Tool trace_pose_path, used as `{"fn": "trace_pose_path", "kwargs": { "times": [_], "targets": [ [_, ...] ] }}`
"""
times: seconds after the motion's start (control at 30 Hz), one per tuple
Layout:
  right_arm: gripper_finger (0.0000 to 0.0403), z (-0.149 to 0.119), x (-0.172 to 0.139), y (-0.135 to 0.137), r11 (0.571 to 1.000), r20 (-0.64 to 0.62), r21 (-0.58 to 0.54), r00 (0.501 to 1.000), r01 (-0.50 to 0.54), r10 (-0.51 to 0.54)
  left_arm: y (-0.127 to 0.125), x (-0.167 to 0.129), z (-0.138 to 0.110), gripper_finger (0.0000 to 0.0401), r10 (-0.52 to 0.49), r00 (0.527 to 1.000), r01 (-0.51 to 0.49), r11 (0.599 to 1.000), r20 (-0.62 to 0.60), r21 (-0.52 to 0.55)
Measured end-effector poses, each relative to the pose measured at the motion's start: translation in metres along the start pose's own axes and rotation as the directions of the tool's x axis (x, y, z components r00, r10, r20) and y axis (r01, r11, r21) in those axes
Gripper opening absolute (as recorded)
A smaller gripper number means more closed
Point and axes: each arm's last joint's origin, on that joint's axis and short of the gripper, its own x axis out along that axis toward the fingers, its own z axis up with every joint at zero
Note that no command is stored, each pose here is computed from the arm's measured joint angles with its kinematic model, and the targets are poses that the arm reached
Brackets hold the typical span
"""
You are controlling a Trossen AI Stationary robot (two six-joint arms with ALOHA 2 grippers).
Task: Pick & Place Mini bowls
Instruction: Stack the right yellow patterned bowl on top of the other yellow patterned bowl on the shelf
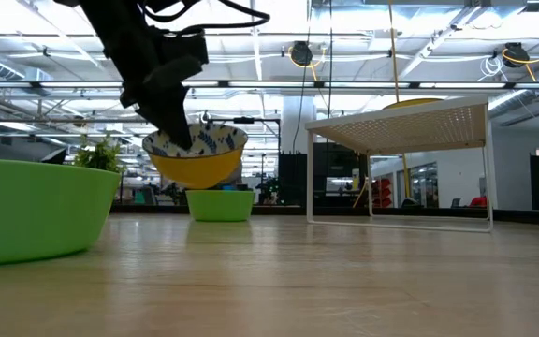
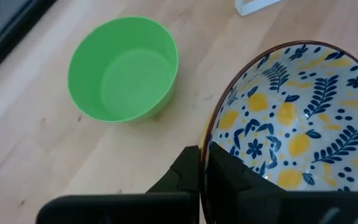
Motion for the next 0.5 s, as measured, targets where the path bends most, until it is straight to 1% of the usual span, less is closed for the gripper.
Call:
{"fn": "trace_pose_path", "kwargs": {
  "times": [0.13,0.37,0.5],
  "targets": [
    [0.0139,0.0,0.0,0.0,1.0,0.0,0.0,1.0,0.0,0.0,-0.0012,-0.001,-0.0006,0.0016,0.002,1.0,-0.002,1.0,0.006,0.011],
    [0.0139,0.0,0.0,0.0,1.0,0.0,0.0,1.0,0.0,0.0,-0.0025,-0.0014,0.0011,0.0011,0.006,0.999,-0.007,0.999,0.033,0.031],
    [0.0139,0.0,0.0,0.0,1.0,0.0,0.0,1.0,0.0,0.0,-0.0047,-0.0036,0.0012,0.0012,0.036,0.997,-0.042,0.995,0.072,0.088]
  ]
}}
